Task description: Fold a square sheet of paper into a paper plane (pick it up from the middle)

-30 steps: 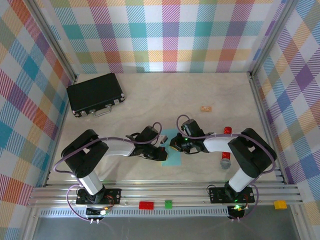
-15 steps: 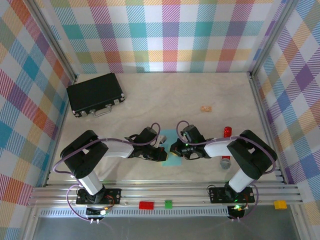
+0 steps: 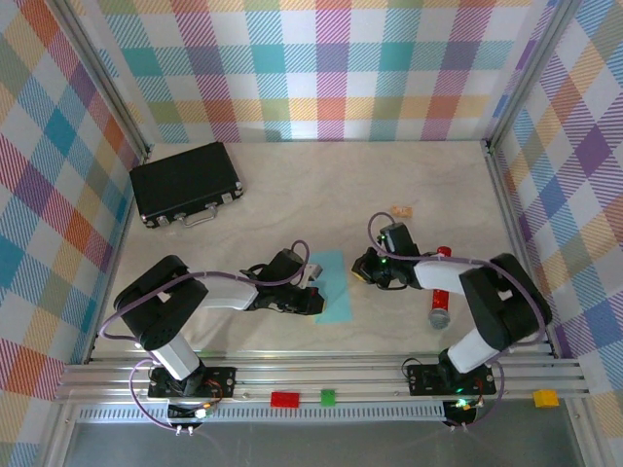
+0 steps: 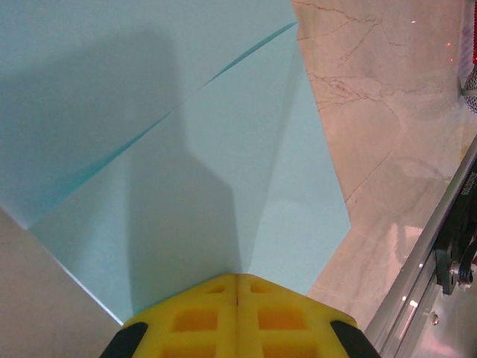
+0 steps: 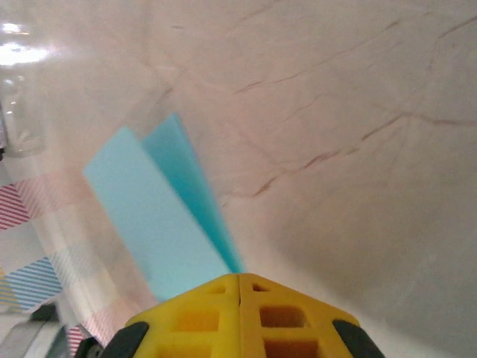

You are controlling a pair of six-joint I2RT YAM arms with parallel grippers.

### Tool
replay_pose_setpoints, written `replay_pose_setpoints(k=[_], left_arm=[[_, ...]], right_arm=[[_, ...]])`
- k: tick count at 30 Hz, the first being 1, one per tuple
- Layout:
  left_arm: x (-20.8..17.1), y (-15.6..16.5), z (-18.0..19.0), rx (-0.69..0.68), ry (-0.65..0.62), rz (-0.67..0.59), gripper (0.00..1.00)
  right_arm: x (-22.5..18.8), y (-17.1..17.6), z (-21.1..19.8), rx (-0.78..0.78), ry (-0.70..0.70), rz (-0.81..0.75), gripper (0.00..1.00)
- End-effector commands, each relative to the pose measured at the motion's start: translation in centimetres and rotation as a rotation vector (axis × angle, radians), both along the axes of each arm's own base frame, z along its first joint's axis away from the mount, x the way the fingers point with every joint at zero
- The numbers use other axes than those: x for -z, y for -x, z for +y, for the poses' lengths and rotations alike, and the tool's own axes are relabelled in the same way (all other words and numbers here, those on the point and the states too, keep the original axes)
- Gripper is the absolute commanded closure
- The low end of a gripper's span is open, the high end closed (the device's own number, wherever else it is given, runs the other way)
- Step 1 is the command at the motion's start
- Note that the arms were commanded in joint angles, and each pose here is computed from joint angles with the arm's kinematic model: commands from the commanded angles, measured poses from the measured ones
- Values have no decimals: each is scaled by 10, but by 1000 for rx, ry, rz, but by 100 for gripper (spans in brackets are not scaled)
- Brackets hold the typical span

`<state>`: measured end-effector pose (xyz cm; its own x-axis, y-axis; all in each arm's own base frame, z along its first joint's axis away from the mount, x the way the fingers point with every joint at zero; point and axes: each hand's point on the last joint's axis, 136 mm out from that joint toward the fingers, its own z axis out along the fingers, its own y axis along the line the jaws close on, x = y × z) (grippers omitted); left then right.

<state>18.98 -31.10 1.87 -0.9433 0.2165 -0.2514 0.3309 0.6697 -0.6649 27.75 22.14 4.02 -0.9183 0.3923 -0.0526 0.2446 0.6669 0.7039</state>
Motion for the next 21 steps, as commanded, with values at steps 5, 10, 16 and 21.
replay_pose_setpoints(k=[5,10,16,21], left_arm=[[0,2,17,-73,-63,4,99],[-25,-4,11,-53,-33,-48,98],[-37,-18,18,-81,-67,-114,96],[-39,-31,7,-75,-66,-129,96]], right_arm=[[-26,23,-3,-7,31,-29,85],[-20,46,-14,31,86,2,78],[-27,72,-17,-60,153,76,72],[-27,78,-20,-59,144,57,62]])
